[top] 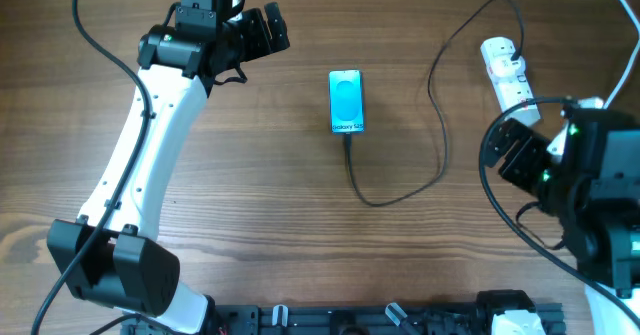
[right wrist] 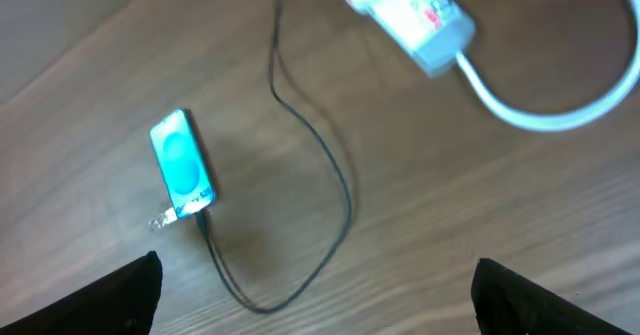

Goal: Plug charger to phone and switch on socket

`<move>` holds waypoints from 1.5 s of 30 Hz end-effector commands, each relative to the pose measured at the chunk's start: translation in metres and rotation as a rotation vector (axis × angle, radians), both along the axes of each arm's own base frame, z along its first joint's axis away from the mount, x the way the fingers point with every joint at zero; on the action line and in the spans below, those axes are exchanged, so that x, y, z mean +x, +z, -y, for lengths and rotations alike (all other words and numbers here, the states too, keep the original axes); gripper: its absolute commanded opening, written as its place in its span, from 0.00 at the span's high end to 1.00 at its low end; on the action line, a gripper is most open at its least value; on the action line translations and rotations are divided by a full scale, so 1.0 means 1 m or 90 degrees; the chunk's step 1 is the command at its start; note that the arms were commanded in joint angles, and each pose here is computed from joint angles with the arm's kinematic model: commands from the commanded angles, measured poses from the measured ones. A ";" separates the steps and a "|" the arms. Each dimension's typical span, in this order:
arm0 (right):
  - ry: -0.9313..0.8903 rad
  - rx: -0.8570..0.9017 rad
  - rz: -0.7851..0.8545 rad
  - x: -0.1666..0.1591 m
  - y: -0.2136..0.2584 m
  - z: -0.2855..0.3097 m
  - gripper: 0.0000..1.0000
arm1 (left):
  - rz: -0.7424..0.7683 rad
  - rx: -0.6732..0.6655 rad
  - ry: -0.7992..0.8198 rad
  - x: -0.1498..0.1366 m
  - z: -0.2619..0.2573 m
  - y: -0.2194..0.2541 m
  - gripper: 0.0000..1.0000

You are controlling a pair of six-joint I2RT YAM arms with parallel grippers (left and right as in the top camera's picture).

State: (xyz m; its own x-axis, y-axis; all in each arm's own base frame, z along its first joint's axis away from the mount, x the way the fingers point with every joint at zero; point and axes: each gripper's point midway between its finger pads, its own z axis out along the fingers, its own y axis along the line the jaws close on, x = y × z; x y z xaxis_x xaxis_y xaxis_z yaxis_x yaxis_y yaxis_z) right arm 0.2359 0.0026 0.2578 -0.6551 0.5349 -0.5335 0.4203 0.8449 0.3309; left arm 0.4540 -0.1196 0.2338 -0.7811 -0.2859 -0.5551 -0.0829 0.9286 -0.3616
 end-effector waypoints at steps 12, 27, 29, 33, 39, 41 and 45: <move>-0.079 0.034 -0.151 0.009 -0.052 0.001 0.00 | 0.002 0.010 0.003 0.002 -0.002 -0.001 0.00; 0.094 -0.039 0.268 -0.008 -0.010 -0.012 0.00 | 0.002 0.010 0.003 0.002 -0.002 -0.001 0.00; 0.122 -0.054 0.313 -0.015 -0.015 -0.016 0.00 | 0.002 0.010 0.003 0.002 -0.002 -0.001 0.00; 0.136 -0.073 0.417 -0.018 -0.024 -0.018 0.00 | 0.002 0.010 0.003 0.002 -0.002 -0.001 0.00; 0.233 -0.130 0.549 -0.008 -0.040 -0.037 0.00 | 0.002 0.010 0.004 0.002 -0.002 -0.001 0.00; 0.231 -0.133 0.573 -0.003 -0.045 -0.037 0.00 | 0.002 0.010 0.004 0.002 -0.002 -0.001 0.00; 0.226 -0.158 0.598 0.000 -0.053 -0.035 0.00 | 0.002 0.010 0.003 0.002 -0.002 -0.001 0.00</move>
